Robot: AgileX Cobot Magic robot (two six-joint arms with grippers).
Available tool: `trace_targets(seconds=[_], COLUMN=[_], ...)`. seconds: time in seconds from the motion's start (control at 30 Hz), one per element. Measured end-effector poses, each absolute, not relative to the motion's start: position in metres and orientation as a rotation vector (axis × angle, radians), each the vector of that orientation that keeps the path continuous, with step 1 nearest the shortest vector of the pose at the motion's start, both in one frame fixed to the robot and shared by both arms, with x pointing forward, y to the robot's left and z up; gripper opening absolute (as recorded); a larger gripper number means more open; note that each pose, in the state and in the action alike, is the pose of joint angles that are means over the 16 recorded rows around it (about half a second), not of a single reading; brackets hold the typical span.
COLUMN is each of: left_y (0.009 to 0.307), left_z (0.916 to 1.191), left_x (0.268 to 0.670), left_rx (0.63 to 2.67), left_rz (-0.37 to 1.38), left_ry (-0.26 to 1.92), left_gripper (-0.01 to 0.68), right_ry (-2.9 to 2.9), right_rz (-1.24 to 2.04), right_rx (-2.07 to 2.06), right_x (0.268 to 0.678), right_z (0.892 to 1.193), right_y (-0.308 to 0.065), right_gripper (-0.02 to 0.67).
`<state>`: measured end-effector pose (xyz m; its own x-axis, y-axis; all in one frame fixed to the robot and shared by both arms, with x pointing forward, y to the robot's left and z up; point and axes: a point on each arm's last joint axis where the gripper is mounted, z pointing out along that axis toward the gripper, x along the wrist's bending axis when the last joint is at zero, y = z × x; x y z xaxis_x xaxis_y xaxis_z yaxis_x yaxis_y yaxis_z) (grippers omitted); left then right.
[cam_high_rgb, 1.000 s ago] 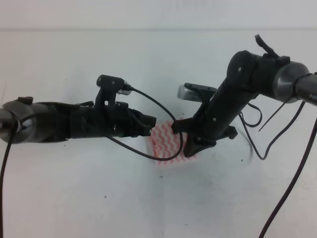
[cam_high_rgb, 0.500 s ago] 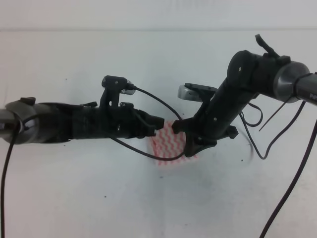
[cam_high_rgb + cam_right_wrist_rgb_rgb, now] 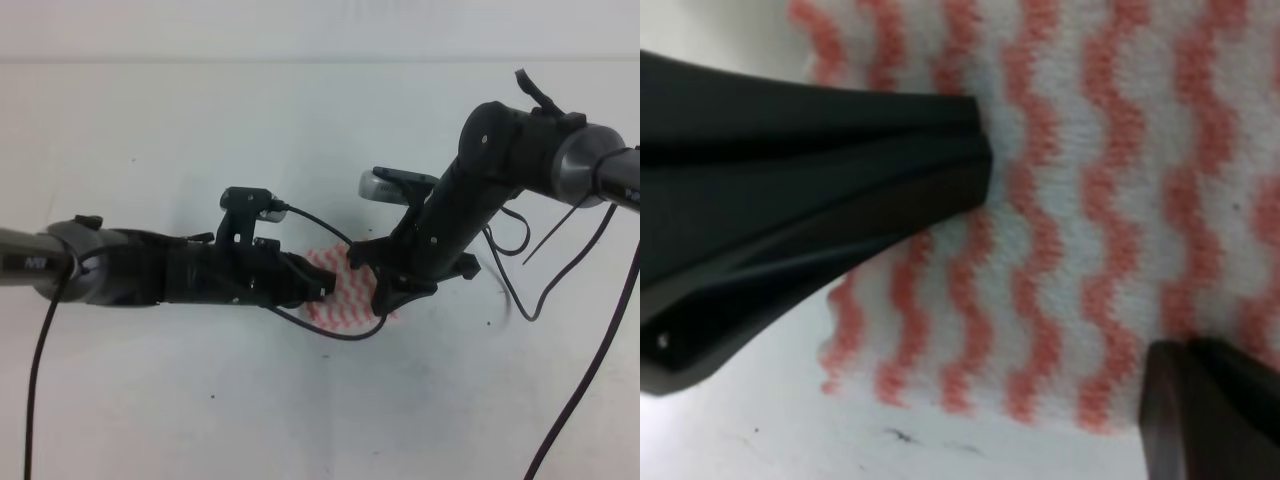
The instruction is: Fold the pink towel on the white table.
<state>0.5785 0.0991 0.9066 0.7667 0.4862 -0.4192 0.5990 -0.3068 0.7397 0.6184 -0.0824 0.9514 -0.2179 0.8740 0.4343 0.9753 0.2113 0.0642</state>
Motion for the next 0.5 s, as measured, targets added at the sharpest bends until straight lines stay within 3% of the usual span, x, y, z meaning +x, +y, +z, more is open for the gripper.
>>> trace_targets(seconds=[0.5], left_y=[0.120], left_z=[0.925], left_x=[0.578], left_rx=[2.060], left_rz=[-0.119], left_ry=[0.810], left_gripper=[-0.005], right_ry=[-2.187], right_rz=[-0.475], right_rx=[-1.738], right_x=[0.619], right_z=[0.952], right_y=[-0.082], right_gripper=[-0.018])
